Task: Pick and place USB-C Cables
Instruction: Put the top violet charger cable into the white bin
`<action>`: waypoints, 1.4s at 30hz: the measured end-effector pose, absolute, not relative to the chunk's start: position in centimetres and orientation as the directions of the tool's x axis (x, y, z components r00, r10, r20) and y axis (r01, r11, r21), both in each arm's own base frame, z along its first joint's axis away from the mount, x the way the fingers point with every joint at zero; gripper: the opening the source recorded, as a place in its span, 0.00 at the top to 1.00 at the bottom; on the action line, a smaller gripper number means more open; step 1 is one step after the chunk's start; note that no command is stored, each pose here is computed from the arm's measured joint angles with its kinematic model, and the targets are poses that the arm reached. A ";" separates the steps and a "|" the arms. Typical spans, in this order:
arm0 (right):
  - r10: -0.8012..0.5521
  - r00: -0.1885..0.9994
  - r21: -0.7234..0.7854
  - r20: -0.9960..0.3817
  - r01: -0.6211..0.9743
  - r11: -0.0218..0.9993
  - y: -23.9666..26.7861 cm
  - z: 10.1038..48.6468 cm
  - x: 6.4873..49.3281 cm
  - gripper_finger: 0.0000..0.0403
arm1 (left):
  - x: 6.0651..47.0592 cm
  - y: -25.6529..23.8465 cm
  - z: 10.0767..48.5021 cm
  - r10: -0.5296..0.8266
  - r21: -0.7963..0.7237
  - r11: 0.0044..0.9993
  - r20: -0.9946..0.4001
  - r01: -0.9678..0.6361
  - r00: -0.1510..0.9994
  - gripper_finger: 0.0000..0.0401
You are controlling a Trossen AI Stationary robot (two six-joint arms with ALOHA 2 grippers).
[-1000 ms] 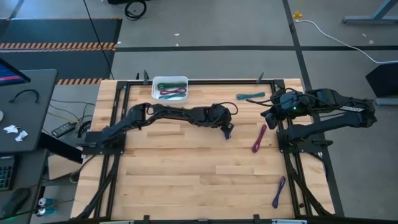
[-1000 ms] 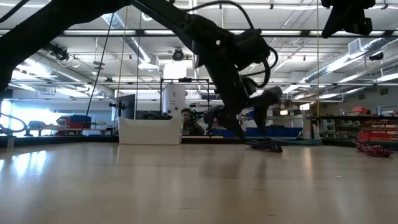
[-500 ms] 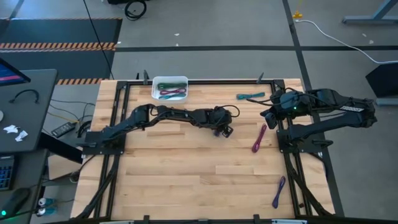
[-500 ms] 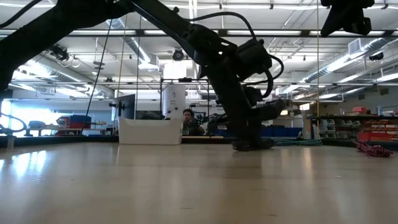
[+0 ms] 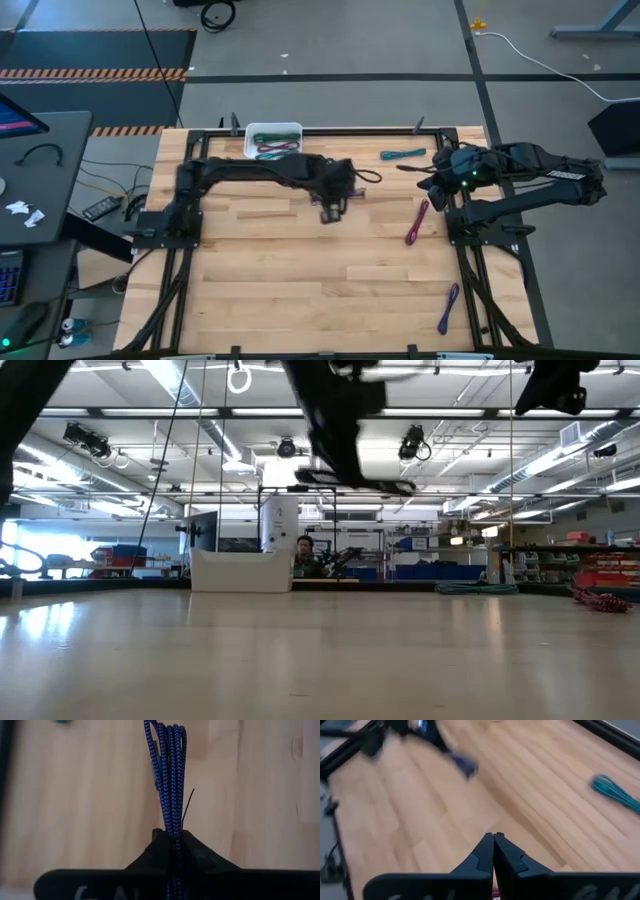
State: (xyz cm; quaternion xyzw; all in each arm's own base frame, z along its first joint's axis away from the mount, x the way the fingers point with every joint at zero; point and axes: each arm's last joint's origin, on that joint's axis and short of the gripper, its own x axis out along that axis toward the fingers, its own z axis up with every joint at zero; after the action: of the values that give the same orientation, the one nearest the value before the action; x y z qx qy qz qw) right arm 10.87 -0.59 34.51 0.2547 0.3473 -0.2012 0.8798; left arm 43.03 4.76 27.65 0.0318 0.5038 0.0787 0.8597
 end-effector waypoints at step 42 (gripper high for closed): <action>-0.200 0.926 0.381 -0.320 0.319 0.868 -0.7 38.1 15.2 0.98 | 24.5 25.0 17.8 0.364 0.411 0.908 -0.872 0.085 0.327 0.90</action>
State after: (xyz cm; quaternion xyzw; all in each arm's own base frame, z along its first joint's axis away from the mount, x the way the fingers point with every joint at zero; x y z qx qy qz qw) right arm 15.19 -0.70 38.14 0.2183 0.1362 -0.1358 0.9568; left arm 24.49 25.05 17.80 0.1958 0.5734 0.0884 0.7906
